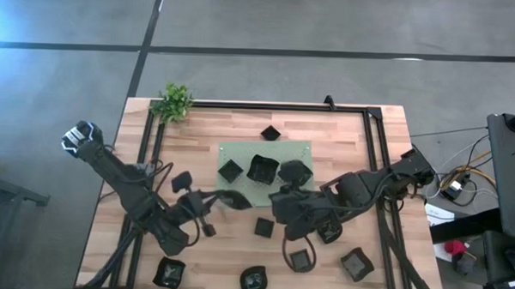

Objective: Pick & Place Mini shaped plates
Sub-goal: Stack the leaf shaped plate on top of the leaf shaped plate on the shelf

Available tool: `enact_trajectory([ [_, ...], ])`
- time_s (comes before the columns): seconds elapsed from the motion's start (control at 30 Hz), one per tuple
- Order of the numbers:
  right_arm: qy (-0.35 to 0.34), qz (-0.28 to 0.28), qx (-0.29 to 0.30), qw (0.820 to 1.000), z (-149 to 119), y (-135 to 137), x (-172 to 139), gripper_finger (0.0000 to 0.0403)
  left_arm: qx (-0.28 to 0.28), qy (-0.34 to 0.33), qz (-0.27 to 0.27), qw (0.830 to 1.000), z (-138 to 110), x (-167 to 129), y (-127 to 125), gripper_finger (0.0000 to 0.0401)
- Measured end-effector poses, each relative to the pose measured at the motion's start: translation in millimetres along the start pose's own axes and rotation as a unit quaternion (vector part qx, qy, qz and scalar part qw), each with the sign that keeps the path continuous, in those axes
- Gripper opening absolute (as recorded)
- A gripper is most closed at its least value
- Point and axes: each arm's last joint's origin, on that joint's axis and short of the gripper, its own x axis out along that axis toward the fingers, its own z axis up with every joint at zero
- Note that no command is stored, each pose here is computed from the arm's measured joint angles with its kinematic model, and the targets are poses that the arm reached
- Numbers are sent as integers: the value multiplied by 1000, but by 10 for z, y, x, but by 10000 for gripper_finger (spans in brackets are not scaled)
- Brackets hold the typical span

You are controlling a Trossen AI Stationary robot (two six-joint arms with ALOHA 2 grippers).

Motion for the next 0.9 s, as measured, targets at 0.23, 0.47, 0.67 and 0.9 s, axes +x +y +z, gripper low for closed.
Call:
enact_trajectory([
  [0.23,-29,-14,37,999,56,1,78,11,-1,-26,51,998,22,25,35,0],
  [0.47,-36,-15,25,999,58,24,139,19,-19,-35,68,997,79,94,43,0],
  [0.67,-40,-22,19,999,55,17,214,63,-9,-44,73,996,153,151,20,0],
  [0.9,-73,-38,20,996,93,-8,366,92,4,-46,91,995,140,232,-32,0],
])
